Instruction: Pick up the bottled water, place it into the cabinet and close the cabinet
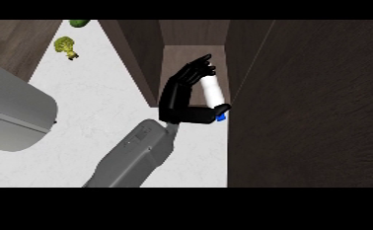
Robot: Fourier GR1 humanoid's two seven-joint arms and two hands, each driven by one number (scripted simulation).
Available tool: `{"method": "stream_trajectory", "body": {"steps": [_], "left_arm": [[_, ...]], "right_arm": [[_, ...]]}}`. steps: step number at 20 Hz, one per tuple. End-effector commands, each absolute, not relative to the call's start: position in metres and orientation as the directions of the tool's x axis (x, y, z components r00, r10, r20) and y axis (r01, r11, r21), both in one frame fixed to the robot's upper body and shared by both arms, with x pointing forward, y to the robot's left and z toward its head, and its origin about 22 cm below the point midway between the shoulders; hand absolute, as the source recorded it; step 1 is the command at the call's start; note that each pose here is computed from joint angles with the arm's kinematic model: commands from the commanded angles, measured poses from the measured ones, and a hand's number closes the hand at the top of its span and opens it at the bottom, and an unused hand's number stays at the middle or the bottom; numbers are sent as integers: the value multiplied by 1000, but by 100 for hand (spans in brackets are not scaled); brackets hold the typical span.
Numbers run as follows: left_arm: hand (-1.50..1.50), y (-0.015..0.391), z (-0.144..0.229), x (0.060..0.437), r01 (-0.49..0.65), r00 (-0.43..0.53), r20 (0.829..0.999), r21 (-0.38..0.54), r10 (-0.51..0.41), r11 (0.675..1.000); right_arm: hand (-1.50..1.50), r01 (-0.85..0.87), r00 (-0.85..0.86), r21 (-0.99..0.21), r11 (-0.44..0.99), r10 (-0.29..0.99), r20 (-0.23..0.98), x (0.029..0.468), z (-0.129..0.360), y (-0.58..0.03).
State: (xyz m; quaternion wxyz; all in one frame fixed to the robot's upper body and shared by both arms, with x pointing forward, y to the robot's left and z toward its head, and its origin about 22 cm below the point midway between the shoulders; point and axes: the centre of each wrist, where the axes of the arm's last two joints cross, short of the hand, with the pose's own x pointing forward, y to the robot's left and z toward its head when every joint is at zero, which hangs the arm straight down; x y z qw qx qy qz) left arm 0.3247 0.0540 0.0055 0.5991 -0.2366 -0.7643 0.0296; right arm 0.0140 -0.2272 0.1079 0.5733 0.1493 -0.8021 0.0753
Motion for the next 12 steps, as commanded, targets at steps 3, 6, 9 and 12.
{"method": "stream_trajectory", "body": {"steps": [3,6,9,12], "left_arm": [[-150,75,-15,259,310,-151,890,-371,430,876],[-150,99,-25,222,268,-136,897,-376,421,887],[-150,133,-30,195,198,-148,903,-372,403,907],[-150,157,-28,180,221,-161,893,-384,421,897]], "right_arm": [[-150,-301,-363,-38,953,-78,929,14,143,-226],[-150,-285,-370,-29,958,-82,925,13,137,-225],[-150,-339,-345,-57,939,-67,936,8,131,-222],[150,-475,-308,-113,873,-44,950,10,146,-226]]}}
